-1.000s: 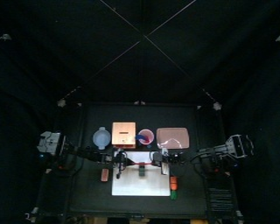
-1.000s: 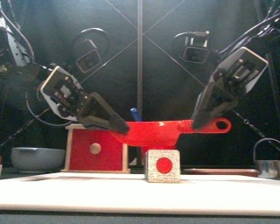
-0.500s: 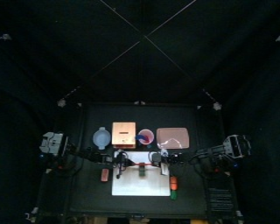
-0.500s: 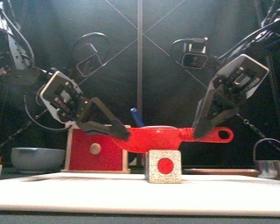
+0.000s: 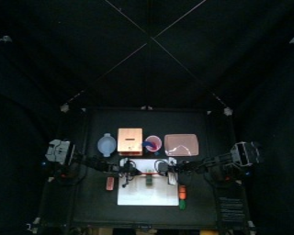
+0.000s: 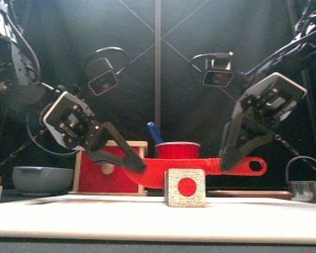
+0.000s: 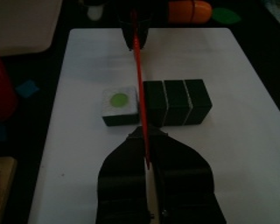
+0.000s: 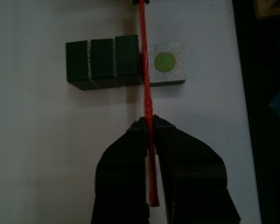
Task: Cut the sushi into 4 pieces with the knife
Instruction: Cut the sushi into 4 pieces
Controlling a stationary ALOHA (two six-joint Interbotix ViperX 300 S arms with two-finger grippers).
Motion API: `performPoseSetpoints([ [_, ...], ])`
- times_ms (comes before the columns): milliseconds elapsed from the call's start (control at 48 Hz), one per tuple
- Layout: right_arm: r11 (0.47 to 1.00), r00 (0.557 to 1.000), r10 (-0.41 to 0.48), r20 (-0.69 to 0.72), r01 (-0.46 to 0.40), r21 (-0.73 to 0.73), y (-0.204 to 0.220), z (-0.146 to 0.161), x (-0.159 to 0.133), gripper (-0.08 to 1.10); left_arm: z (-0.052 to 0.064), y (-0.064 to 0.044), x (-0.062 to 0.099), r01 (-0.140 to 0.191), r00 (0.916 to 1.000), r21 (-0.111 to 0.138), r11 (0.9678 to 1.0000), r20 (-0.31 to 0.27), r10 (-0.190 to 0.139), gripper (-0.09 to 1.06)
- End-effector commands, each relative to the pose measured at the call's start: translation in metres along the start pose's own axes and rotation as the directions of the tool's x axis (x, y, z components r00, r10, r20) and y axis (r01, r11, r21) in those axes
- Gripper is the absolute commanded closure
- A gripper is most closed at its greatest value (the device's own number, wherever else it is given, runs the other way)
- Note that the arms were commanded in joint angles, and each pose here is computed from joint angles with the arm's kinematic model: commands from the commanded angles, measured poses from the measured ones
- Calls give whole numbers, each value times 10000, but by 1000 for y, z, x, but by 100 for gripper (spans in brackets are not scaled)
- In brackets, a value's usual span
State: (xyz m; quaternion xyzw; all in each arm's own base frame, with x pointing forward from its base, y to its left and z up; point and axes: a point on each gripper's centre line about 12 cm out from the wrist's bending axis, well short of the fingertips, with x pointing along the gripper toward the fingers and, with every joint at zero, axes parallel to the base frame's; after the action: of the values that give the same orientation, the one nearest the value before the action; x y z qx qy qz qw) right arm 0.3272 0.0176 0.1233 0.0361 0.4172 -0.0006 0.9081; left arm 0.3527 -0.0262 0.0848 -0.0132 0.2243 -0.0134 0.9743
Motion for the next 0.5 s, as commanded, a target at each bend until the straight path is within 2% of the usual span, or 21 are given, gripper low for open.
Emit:
performPoseSetpoints([
  [21,10000,9997,-31,-259,32,13,-1,-5,6,95,-6,1,2,-139,9997,-182,9997,-186,136,71],
  [125,9999,9981,-75,-609,81,97,-2,-13,15,95,-15,5,5,-377,9983,-320,9988,-465,362,71],
  [250,9999,9975,-105,-698,111,88,-3,-15,17,95,-19,9,7,-583,9967,-474,9972,-591,555,71],
  [375,9994,9977,-275,-621,288,206,-12,-12,15,95,-16,15,7,-704,9964,-519,9962,-513,677,71],
  [500,9982,9972,-495,-559,513,299,-22,-8,11,95,-9,26,7,-956,9950,-649,9933,-345,936,71],
])
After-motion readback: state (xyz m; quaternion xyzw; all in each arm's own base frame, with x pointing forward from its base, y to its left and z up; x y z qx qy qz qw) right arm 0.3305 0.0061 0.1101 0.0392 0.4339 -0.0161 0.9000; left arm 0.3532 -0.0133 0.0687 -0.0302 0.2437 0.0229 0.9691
